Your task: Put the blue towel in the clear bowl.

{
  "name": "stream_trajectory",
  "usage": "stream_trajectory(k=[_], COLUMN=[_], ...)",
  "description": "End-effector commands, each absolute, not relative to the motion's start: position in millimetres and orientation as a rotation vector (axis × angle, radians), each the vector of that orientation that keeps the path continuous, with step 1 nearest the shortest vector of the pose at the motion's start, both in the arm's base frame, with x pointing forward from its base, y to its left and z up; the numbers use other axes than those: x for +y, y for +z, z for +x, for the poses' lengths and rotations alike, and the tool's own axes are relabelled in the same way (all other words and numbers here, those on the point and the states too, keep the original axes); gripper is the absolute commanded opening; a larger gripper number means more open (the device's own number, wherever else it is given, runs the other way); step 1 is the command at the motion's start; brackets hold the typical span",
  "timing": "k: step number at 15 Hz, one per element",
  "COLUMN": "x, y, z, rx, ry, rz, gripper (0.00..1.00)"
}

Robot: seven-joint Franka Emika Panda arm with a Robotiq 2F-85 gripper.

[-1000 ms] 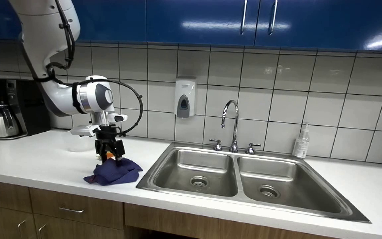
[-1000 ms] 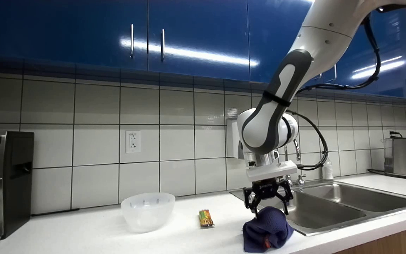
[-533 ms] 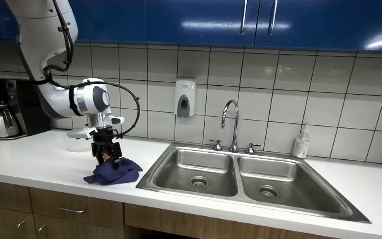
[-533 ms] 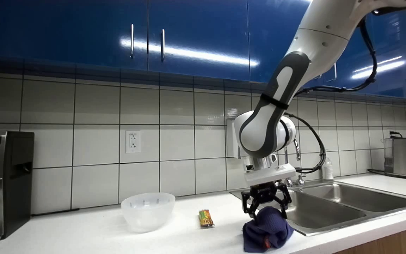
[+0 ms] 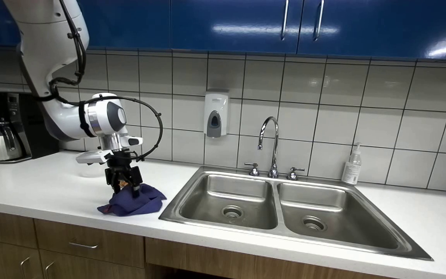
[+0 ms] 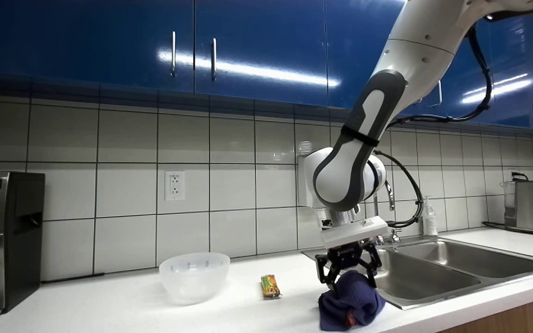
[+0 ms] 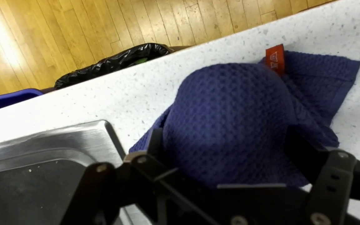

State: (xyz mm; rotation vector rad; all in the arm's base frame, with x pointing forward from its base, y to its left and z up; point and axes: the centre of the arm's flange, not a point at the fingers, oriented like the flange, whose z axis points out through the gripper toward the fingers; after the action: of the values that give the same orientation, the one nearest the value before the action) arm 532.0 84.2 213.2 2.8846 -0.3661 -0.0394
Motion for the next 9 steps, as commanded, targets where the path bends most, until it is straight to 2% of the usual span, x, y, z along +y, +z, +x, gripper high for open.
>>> stream_trajectory(k=[1,6,7,8,9], x=[78.4,75.3,75.8,75.9,75.9], y=[215.8,215.7,215.4,215.5,215.8], z=[541.4,542.9,542.9,543.0,543.0], rx=[-0.361,-0.345,-0.341,-0.337,-0.335], ry=[-0.005,0.004,0.008,0.009,0.011], rz=[2.830,2.824,2.824,2.824,2.824], gripper=[1.00,1.00,0.75,0.74,0.66])
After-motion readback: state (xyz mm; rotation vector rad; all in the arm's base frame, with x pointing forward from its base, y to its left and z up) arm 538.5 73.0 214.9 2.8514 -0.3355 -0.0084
